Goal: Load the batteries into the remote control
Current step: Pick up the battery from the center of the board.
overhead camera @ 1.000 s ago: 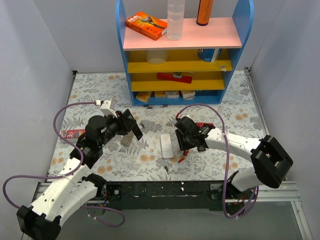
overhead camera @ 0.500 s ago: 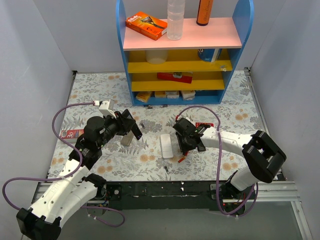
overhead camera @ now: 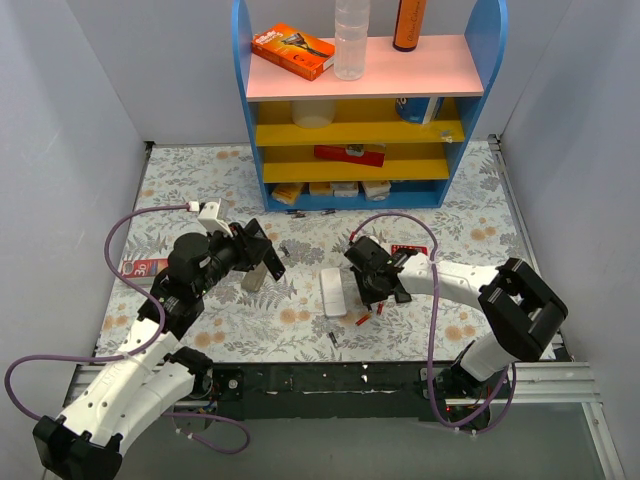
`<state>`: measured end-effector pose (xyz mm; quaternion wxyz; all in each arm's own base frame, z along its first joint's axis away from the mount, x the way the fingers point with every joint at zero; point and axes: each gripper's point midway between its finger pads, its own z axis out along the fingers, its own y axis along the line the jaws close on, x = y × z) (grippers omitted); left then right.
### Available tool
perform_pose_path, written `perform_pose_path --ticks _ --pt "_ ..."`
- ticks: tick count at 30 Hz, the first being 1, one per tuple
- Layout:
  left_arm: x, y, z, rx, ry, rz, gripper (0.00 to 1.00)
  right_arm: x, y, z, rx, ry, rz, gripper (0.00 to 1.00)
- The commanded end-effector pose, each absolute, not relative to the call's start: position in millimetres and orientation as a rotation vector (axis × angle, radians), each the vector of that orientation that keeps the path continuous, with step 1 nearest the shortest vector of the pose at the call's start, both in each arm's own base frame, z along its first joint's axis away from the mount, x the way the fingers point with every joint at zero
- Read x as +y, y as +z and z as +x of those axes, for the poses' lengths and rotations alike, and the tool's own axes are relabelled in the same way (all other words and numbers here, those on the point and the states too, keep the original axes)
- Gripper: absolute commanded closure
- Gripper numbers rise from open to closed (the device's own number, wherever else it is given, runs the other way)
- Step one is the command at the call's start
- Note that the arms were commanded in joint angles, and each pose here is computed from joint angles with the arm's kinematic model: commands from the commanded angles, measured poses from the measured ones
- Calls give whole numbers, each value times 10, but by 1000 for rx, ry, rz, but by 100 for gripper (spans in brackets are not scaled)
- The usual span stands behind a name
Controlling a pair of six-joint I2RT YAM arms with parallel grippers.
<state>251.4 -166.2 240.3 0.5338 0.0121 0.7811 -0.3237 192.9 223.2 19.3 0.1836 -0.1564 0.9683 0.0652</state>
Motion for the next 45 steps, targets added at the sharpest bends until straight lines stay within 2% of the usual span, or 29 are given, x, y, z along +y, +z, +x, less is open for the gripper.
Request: perform_pose_path --ticks 1,5,15,22,29,34,45 --pt "-1688 2435 2483 1843 -807 33 100 2392 267 2033 2690 243 -446 79" --pt "-1756 2419 2451 1841 -870 19 100 2472 325 2111 2639 277 -486 91" --pt "-1936 2494 2388 1751 -1086 -45 100 2717 1120 2358 2298 456 -539 98" --pt "-2086 2501 2348 1713 -1240 -58 100 2902 2003 2359 1929 691 -558 99" --pt "-2185 2547 2320 1678 -1351 -63 100 3072 2576 2139 1627 863 -643 99" --pt "-2216 2533 2324 1669 -1402 -94 100 3189 2827 1928 1457 949 -681 99" --pt "-2283 2463 2310 1671 -1483 -114 100 3426 2963 1629 1309 1050 -784 99"
